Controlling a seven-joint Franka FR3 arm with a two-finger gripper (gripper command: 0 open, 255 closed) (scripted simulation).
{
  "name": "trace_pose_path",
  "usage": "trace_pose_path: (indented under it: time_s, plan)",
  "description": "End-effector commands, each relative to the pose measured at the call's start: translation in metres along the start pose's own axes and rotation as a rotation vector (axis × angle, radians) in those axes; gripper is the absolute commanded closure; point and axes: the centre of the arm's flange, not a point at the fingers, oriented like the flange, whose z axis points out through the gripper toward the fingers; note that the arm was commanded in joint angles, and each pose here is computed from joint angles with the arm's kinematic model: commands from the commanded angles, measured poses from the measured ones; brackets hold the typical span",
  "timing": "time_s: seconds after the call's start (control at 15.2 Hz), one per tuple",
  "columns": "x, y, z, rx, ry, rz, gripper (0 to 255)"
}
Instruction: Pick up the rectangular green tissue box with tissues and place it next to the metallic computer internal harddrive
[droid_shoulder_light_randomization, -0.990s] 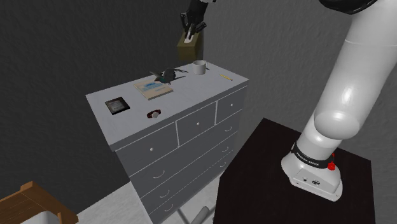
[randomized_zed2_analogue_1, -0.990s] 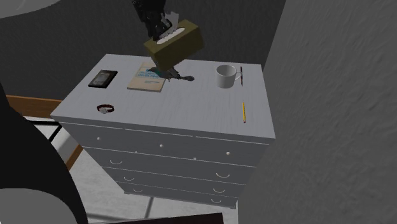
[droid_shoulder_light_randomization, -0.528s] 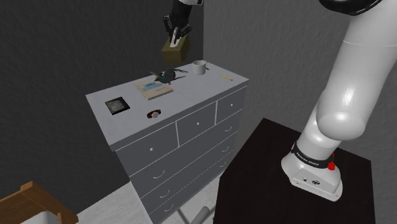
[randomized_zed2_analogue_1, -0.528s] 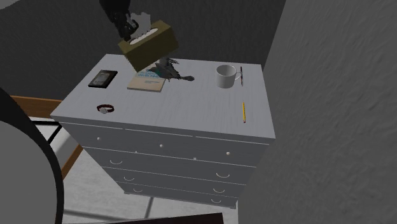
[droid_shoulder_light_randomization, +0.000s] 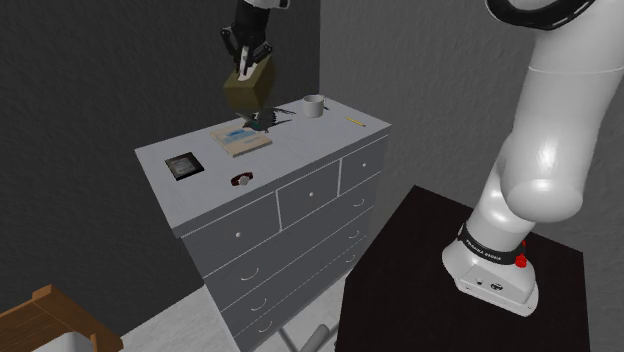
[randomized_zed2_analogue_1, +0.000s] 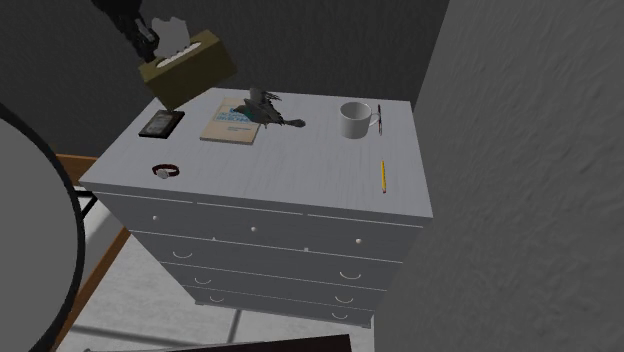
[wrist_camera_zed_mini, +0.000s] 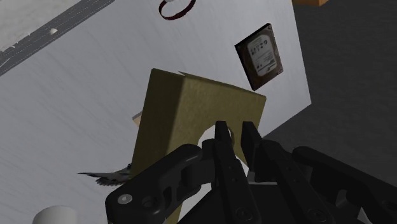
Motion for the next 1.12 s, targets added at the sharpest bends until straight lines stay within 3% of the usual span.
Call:
trace_pose_path:
  time_s: [0.0,1.06]
  plan:
    - [-0.016,-0.02,0.005,0.0,0.001,0.001,255]
    - [-0.142,-0.177,0.048,0.0,0.001,0.001,255]
